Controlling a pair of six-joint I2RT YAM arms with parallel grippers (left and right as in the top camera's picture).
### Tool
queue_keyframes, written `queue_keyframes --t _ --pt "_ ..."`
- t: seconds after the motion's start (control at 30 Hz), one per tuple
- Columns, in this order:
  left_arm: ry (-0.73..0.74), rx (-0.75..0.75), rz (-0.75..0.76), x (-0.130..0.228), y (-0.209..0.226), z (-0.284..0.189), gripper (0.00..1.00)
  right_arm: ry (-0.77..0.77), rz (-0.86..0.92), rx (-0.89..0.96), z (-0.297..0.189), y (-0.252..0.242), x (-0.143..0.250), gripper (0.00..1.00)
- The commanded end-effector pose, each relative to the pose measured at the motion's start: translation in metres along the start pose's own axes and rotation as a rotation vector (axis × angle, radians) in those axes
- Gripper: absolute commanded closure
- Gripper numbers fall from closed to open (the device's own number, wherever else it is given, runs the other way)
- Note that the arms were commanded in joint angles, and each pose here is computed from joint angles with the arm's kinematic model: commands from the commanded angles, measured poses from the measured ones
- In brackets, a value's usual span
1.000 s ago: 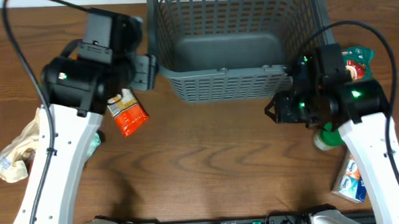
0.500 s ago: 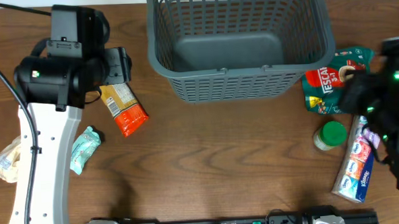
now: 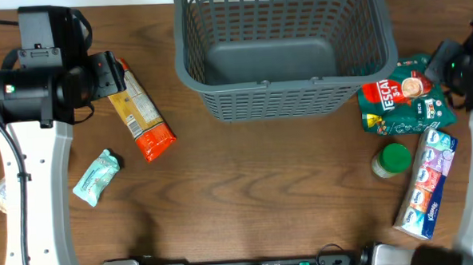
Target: Pack container
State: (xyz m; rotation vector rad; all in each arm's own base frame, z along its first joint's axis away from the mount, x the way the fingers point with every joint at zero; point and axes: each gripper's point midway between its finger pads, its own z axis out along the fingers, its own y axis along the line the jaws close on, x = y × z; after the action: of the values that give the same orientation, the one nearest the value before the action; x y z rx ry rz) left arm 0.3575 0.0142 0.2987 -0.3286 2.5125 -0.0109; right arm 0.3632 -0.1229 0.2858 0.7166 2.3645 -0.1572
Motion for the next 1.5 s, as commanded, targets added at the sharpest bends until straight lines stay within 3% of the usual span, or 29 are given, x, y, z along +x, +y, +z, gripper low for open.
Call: queue_keyframes --t 0.0,0.43,0.57,0.87,1.47 --pt "-0.030 -0.005 -0.022 -0.004 0.004 -0.010 0.32 0.072 -0.031 -0.083 0.028 0.008 0.004 0.96" --pt "-0.045 -0.071 -0.023 -0.006 0.015 -0.011 0.31 0.225 -0.141 -0.276 0.093 0.045 0.027 0.94" --pt "-0.044 -0.071 -0.023 -0.006 0.015 -0.010 0.31 0.222 -0.141 -0.293 0.093 0.048 0.027 0.94" --pt "-0.044 -0.071 -0.023 -0.006 0.015 -0.010 0.31 0.227 -0.246 -0.568 0.073 0.088 0.034 0.94" --pt "-0.044 -0.071 -0.022 -0.006 0.015 -0.010 0.31 0.243 -0.324 -0.659 0.061 0.115 0.047 0.93"
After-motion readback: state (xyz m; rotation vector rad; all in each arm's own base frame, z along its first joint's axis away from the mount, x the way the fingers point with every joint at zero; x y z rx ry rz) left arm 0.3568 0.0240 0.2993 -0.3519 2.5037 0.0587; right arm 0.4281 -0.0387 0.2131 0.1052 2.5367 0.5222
